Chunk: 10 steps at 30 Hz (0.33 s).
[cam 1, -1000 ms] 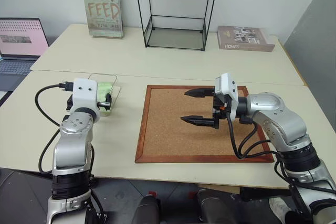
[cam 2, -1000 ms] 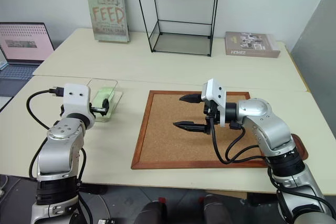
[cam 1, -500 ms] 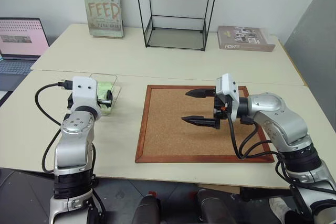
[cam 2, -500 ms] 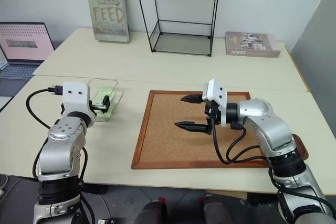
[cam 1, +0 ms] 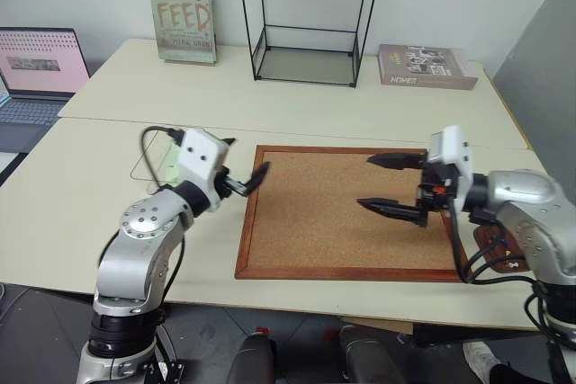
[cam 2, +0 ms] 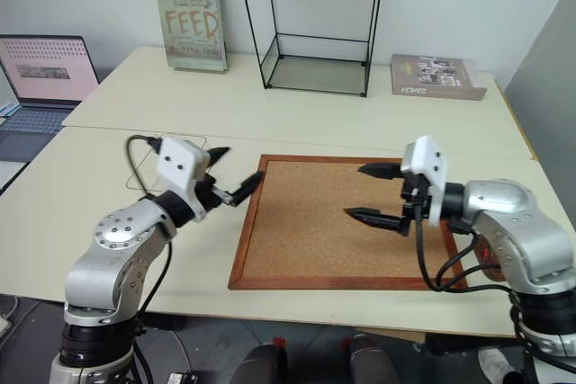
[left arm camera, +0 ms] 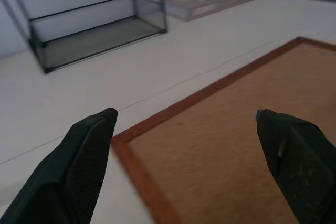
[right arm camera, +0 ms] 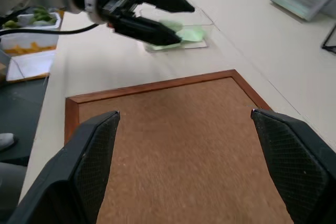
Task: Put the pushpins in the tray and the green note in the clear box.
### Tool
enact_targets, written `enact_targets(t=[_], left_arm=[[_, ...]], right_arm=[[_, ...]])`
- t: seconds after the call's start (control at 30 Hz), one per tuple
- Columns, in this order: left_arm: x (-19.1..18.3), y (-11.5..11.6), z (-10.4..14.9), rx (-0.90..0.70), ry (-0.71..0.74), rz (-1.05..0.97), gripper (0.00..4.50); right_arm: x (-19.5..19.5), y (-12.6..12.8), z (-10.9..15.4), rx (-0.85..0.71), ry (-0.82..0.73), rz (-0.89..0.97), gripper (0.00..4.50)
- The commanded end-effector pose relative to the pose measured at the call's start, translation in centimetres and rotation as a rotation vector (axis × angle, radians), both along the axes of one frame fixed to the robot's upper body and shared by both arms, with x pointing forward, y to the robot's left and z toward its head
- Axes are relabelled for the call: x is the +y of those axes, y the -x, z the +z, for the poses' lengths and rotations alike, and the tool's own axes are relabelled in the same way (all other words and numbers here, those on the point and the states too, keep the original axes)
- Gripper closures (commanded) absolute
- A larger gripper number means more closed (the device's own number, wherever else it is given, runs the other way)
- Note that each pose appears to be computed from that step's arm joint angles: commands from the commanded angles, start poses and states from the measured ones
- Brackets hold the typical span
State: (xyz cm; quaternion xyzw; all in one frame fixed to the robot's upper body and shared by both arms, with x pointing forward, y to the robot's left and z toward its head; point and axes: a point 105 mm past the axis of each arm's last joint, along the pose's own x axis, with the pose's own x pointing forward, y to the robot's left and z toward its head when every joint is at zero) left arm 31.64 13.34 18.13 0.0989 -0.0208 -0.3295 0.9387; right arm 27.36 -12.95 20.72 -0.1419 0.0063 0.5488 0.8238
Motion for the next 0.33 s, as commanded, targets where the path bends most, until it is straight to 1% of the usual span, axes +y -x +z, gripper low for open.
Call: enact_targets(t=[0.03,0.2,0.33], left_arm=[[-2.2,1.2,1.1,-0.002,0.011,-0.170,0.02],[-2.8,0.9,1.1,0.032,-0.003,-0.251,0.02],[-2.9,0.1,1.7,0.007,0.008,-0.263,0.02]], right_arm=[[-1.4,1.3,0.8,-0.012,0.003,-0.051,0.27],[-3.5,1.9,0.4,0.013,0.025,-0.129,0.27],[-3.7,1.8,0.6,-0.001,0.017,-0.156,0.27]])
